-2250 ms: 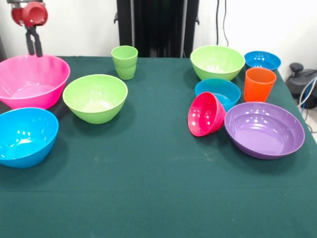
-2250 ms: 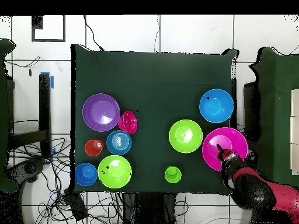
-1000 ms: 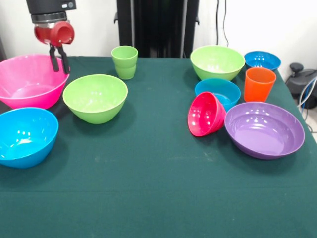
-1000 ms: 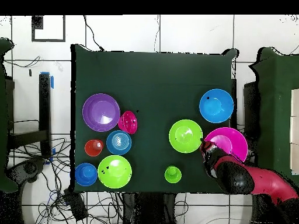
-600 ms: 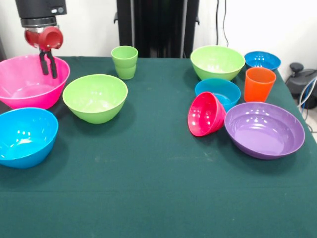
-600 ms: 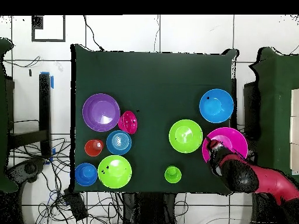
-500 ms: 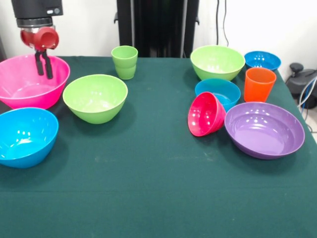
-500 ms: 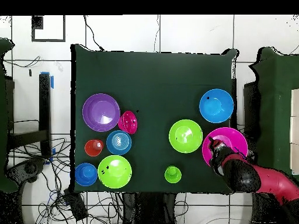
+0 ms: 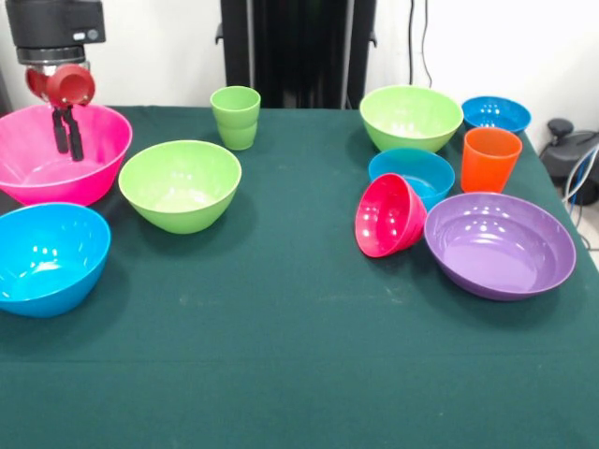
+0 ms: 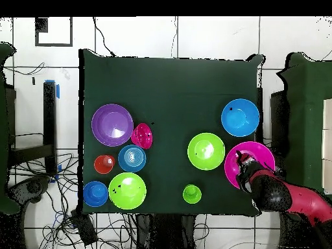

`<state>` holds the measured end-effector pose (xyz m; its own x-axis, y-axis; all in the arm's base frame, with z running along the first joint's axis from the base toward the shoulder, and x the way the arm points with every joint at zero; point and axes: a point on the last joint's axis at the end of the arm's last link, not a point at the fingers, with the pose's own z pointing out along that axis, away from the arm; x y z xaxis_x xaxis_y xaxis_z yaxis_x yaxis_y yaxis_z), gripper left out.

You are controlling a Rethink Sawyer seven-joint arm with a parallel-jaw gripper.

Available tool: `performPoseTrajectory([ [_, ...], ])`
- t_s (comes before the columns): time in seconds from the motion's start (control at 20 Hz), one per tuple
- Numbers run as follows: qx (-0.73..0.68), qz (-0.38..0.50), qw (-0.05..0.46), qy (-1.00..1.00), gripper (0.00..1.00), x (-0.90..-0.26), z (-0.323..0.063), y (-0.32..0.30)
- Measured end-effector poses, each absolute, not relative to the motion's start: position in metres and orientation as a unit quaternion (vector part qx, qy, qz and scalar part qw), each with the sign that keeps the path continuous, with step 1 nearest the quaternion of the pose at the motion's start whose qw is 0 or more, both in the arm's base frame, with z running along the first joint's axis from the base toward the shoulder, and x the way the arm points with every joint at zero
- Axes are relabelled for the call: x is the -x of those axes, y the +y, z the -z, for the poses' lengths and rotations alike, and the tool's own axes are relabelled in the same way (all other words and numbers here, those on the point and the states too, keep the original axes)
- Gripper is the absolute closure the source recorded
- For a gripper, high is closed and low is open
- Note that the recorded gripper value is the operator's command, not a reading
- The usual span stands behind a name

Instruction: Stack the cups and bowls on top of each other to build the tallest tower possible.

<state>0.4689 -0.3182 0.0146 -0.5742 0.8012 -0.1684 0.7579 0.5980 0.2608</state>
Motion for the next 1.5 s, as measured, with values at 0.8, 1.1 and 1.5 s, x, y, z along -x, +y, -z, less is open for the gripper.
performPoseTrajectory([
  [0.8, -0.444, -0.104, 0.149, 0.877, 0.00, -0.473, 0.005, -0.303],
  [1.1, -0.445, -0.107, 0.148, 0.877, 0.00, -0.473, 0.007, -0.301],
  [1.5, -0.445, -0.109, 0.149, 0.876, 0.00, -0.473, 0.009, -0.299],
])
